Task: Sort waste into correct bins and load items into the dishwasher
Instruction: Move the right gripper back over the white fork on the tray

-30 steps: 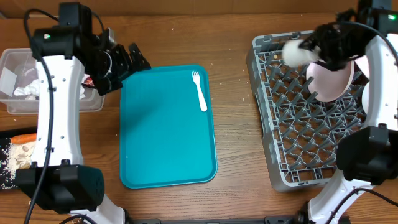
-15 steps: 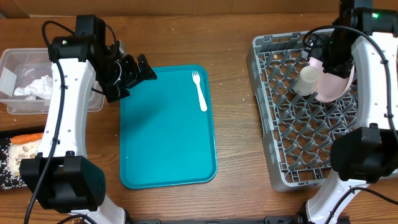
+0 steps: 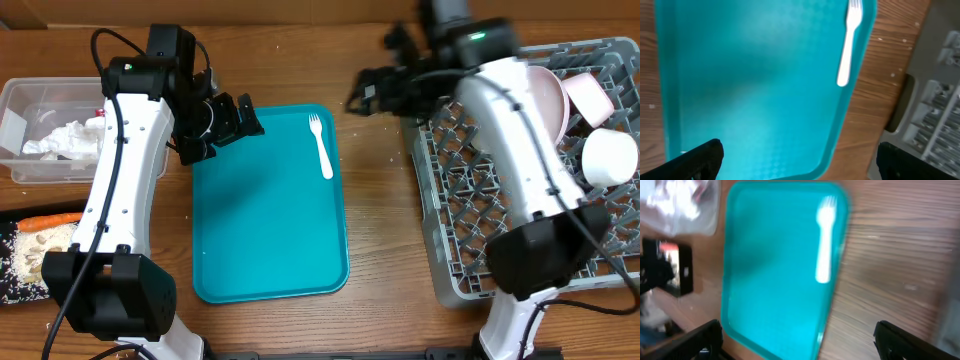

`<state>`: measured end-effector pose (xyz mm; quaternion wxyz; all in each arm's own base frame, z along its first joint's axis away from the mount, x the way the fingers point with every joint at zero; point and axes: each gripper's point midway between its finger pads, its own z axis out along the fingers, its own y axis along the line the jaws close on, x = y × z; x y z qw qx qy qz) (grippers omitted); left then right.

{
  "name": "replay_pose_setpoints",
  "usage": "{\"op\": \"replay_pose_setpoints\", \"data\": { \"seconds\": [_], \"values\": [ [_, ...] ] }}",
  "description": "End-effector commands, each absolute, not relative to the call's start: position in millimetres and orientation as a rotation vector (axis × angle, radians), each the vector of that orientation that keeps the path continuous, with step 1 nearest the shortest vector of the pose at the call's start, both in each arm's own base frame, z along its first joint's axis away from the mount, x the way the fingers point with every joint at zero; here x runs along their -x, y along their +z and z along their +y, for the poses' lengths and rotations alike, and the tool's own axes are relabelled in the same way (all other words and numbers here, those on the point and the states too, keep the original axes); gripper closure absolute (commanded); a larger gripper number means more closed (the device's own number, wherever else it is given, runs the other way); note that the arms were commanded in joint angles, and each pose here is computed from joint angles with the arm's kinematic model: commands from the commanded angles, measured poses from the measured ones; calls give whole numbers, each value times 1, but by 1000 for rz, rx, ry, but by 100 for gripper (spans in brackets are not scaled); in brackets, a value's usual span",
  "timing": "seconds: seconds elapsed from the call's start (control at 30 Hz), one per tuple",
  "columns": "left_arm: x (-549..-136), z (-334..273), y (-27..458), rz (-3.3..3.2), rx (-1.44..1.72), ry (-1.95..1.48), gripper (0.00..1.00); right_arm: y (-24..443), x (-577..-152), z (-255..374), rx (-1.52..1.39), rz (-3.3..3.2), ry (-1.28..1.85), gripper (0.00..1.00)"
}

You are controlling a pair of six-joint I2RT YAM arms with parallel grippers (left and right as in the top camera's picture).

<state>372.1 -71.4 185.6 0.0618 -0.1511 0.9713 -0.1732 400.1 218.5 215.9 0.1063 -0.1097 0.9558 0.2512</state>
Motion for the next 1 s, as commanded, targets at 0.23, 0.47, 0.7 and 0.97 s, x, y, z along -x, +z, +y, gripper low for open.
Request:
{"op": "replay_pose_setpoints", "data": {
  "seconds": [0.23, 0.47, 0.7, 0.97],
  "values": [
    [-385, 9, 190, 2808, 820, -322, 0, 113, -424, 263, 157, 2917, 304, 0],
    [-384, 58, 191, 2711, 1044, -304, 0, 71, -417, 290, 311, 2949, 274, 3],
    [-384, 62, 190, 2705, 1058, -296, 0, 60, -426, 315, 375, 2815, 88, 9],
    [-384, 62, 190, 2705, 1058, -296, 0, 48, -454, 311, 366, 2759, 111, 7]
  ]
}}
